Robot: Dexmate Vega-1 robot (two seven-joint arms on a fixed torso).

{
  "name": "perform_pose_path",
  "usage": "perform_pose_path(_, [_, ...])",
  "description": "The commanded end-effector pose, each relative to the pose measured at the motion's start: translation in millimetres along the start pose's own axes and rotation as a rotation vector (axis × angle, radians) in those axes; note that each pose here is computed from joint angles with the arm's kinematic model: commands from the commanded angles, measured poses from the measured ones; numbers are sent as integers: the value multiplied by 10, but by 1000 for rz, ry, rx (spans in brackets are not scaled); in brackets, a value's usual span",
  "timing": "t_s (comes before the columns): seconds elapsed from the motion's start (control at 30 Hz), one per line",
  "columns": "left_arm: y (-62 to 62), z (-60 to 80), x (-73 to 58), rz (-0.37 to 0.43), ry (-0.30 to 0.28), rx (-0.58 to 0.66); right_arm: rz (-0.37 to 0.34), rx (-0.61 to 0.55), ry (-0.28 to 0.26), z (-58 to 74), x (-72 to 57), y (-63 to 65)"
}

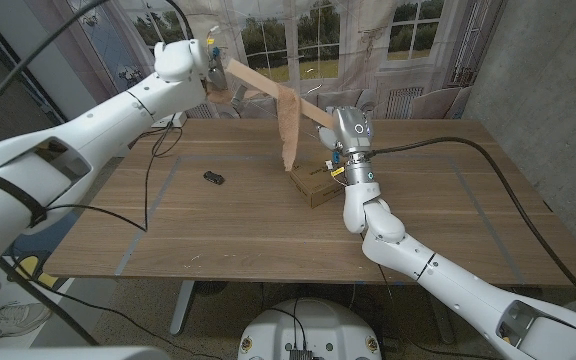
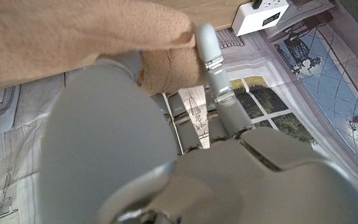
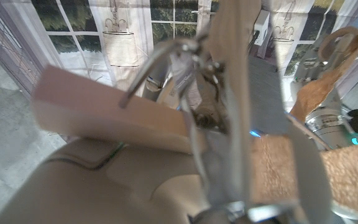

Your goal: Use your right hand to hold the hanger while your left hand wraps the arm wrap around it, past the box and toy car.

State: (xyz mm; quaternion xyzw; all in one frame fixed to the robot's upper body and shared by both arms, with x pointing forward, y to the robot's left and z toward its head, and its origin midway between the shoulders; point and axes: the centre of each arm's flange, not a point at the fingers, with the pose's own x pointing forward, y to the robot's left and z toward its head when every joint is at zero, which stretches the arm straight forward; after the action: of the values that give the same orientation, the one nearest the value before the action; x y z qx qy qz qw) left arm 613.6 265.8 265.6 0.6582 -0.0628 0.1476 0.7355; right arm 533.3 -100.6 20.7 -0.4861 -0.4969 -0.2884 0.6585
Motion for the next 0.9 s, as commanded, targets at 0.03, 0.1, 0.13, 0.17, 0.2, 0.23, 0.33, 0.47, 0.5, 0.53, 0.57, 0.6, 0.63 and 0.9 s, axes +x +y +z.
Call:
perform_pose_path(0.03, [-351,-151,109,-70,0,-7,-39,17,109,-174,28,-37])
perform_pose_path(0.1, [-392,-149,110,-75,-7,-8,-38,11,113,-185,37,-32])
perform_pose_path(0.13, [-407,-147,109,-75,-11,-9,-42,9,119,-189,43,-28])
perform_pose_path(0.17, [-425,-147,106,-76,-16,-11,-42,9,120,-192,48,-25])
perform_pose_path(0.2, [-442,-146,104,-78,-23,-17,-41,10,121,-195,53,-23])
perform_pose_path(0.23, [-460,-146,100,-79,-35,-26,-43,11,120,-196,55,-21])
perform_pose_path(0.33, [-525,-124,75,-84,-83,-51,-51,10,126,-198,60,-20])
perform_pose_path(0.47, [-623,54,-38,-86,-195,-45,-57,7,127,-201,64,-17])
perform_pose_path(0.5, [-646,112,-78,-89,-232,-50,-59,5,127,-201,67,-15])
perform_pose_path(0.53, [-672,174,-120,-91,-270,-53,-62,5,128,-201,70,-13])
perform_pose_path(0.57, [-695,239,-162,-94,-303,-51,-63,7,128,-200,74,-11])
perform_pose_path(0.6, [-720,309,-206,-95,-335,-44,-64,5,126,-198,77,-9])
perform_pose_path(0.63, [-745,379,-251,-92,-364,-33,-69,1,125,-193,79,-8])
perform_pose_path(0.9, [-880,789,-544,-99,-572,-13,-99,-4,141,-183,86,-22])
